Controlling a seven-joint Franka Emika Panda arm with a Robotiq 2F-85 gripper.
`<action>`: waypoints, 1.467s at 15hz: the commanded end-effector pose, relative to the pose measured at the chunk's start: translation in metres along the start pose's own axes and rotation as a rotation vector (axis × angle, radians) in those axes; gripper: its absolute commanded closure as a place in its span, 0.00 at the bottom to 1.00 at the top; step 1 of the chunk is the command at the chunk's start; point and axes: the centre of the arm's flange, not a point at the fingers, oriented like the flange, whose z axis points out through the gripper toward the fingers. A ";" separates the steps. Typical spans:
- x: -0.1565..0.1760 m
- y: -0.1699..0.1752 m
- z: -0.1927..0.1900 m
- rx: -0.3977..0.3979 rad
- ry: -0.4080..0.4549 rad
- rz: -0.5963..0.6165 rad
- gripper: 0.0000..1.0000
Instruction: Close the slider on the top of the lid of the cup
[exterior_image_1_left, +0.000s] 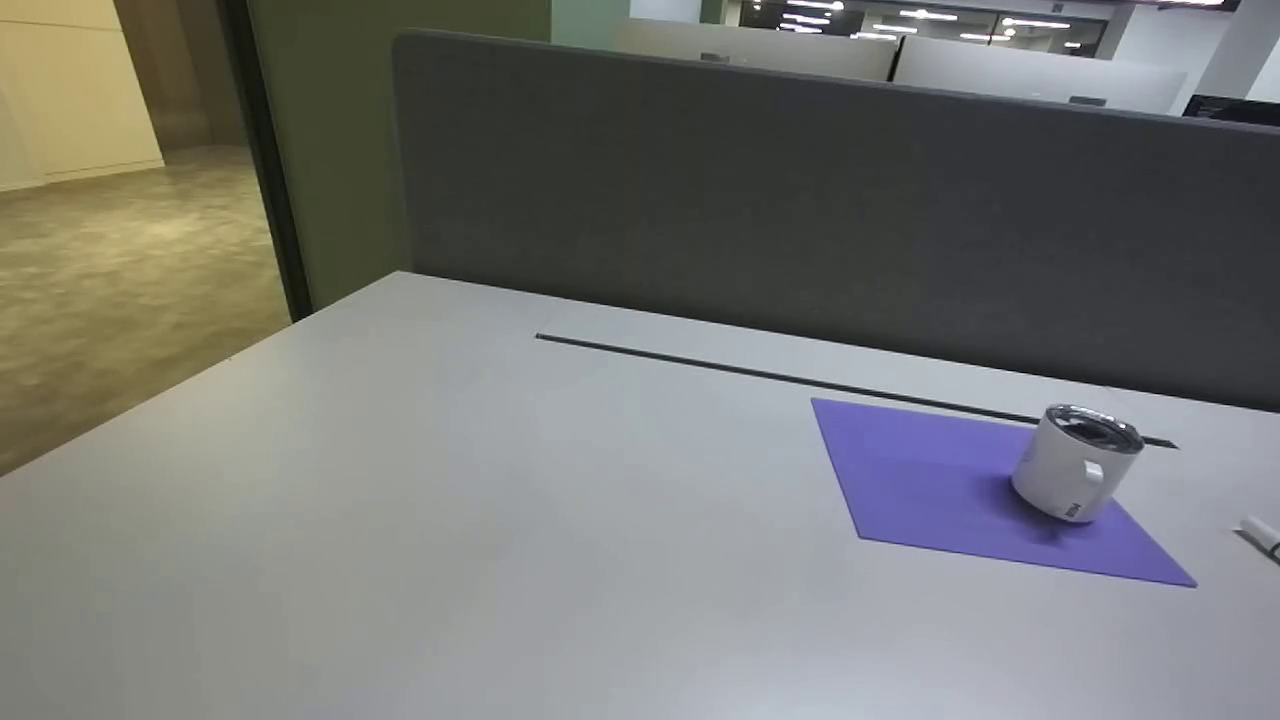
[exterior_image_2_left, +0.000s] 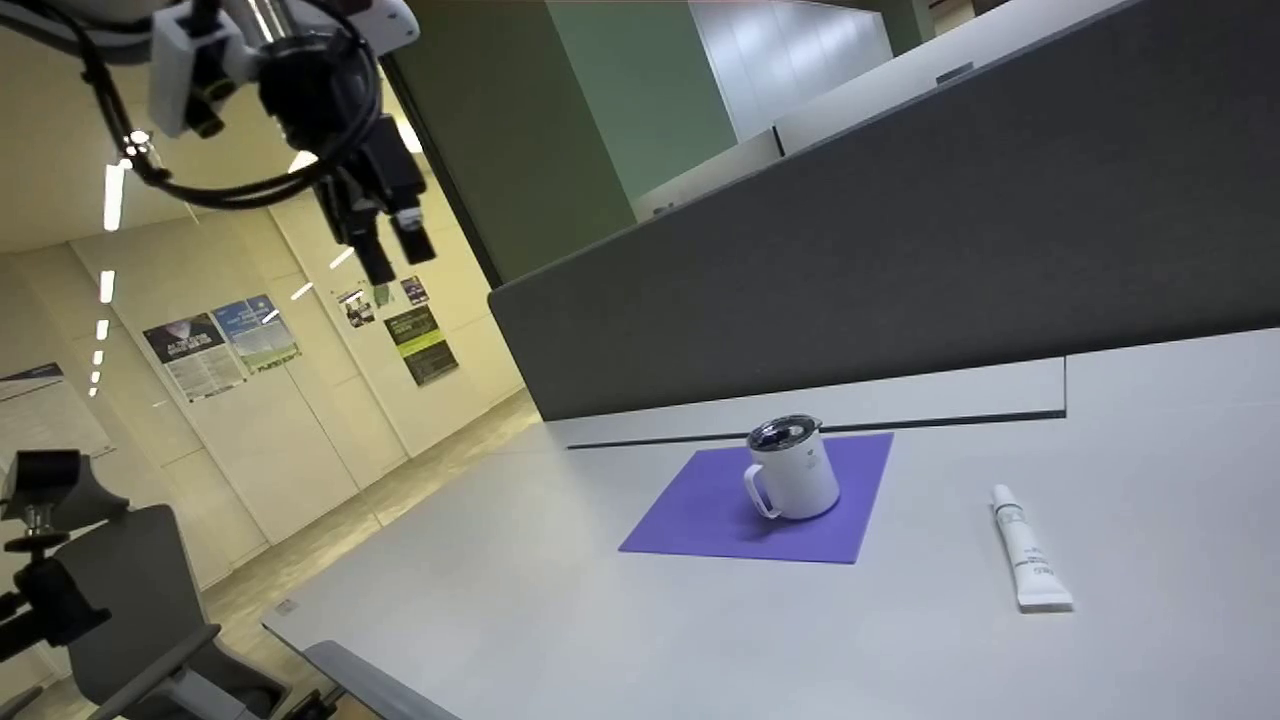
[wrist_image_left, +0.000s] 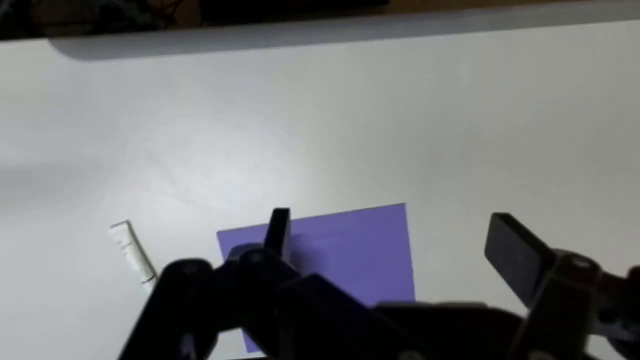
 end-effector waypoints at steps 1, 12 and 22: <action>0.086 0.031 0.026 -0.113 0.029 -0.054 0.00; 0.163 0.072 0.077 -0.225 0.075 -0.040 0.00; 0.239 0.107 0.080 -0.260 0.217 -0.019 0.00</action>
